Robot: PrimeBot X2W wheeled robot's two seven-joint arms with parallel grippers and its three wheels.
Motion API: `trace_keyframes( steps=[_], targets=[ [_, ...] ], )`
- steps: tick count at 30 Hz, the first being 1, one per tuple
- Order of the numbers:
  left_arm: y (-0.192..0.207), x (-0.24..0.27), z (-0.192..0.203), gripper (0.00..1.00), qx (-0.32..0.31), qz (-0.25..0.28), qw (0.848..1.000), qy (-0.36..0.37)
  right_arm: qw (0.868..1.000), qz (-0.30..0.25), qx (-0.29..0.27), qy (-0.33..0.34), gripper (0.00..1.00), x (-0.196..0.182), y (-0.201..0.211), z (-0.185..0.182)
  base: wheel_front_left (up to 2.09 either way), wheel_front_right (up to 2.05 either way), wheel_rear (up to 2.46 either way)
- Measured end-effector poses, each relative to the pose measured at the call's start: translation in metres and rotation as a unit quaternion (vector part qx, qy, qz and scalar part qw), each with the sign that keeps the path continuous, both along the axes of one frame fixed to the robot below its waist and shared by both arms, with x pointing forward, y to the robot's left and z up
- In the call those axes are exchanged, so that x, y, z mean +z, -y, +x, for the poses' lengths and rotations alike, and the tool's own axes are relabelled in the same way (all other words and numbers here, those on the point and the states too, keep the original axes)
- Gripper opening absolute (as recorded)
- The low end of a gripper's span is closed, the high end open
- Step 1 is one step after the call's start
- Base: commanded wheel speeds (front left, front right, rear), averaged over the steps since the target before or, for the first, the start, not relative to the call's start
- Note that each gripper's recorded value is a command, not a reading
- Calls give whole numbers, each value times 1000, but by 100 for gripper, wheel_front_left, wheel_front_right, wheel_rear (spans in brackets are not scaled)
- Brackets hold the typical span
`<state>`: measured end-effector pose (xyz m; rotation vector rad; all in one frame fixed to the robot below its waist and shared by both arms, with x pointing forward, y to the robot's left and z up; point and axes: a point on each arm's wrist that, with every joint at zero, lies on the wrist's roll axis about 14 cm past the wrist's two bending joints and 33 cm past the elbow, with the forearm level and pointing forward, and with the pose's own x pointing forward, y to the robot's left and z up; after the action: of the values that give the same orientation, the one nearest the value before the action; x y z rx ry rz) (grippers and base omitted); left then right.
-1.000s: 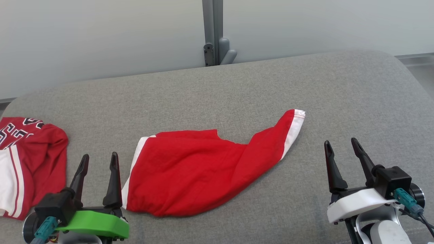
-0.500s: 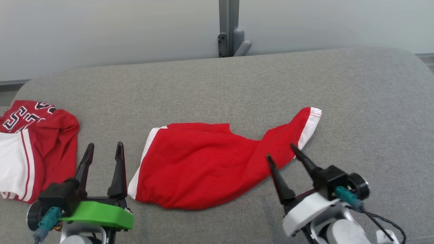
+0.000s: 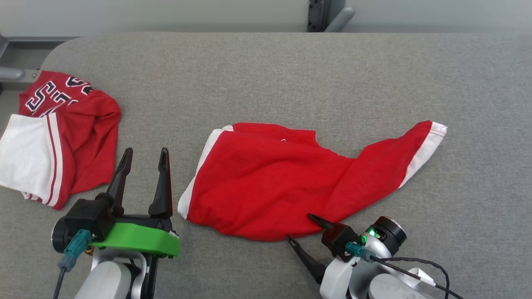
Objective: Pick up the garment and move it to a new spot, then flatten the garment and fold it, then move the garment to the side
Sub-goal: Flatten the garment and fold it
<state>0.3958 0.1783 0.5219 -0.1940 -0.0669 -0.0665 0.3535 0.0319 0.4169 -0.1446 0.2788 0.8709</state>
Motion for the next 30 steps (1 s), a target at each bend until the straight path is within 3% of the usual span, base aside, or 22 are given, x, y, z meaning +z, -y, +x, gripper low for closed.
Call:
trace_keyframes(
  steps=[2, 3, 4, 5, 6, 13, 17, 22, 25, 30],
  targets=[
    [-4, -4, 2, 100, 7, -1, 1000, -5, 1000, -13, 10, -9, 100, -11, -2, 2, 0, 0, 0],
    [-5, -6, 3, 100, 10, -2, 1000, -6, 1000, -21, 14, -17, 90, -18, -3, 3, 0, 0, 0],
    [-6, -7, 3, 100, 12, -3, 1000, -8, 999, -25, 16, -22, 39, -22, -4, 4, 0, 0, 0],
    [-7, -9, 4, 100, 14, -3, 1000, -10, 999, -18, 16, -25, 7, -23, -6, 5, 0, 0, 0],
    [-9, -10, 5, 100, 16, 0, 1000, -10, 999, -17, 18, -30, 0, -25, -8, 7, 0, 0, 0],
    [-12, -5, 10, 100, 21, 1, 1000, 2, 999, 33, 15, -3, 0, 1, -19, 24, 0, 0, 0],
    [-11, 0, 12, 100, 20, 0, 1000, 9, 995, 87, 30, 45, 0, 47, -36, 32, 0, 0, 0],
    [-10, 2, 13, 100, 18, 1, 1000, 14, 980, 166, 42, 102, 0, 116, -51, 37, 0, 0, 0],
    [-6, 5, 15, 100, 10, 2, 1000, 19, 967, 214, 11, 134, 0, 159, -37, 54, 0, 0, 0],
    [0, 1, 17, 100, 2, 0, 1000, 15, 964, 215, -64, 140, 0, 163, 5, 91, 0, 0, 0]
  ],
)
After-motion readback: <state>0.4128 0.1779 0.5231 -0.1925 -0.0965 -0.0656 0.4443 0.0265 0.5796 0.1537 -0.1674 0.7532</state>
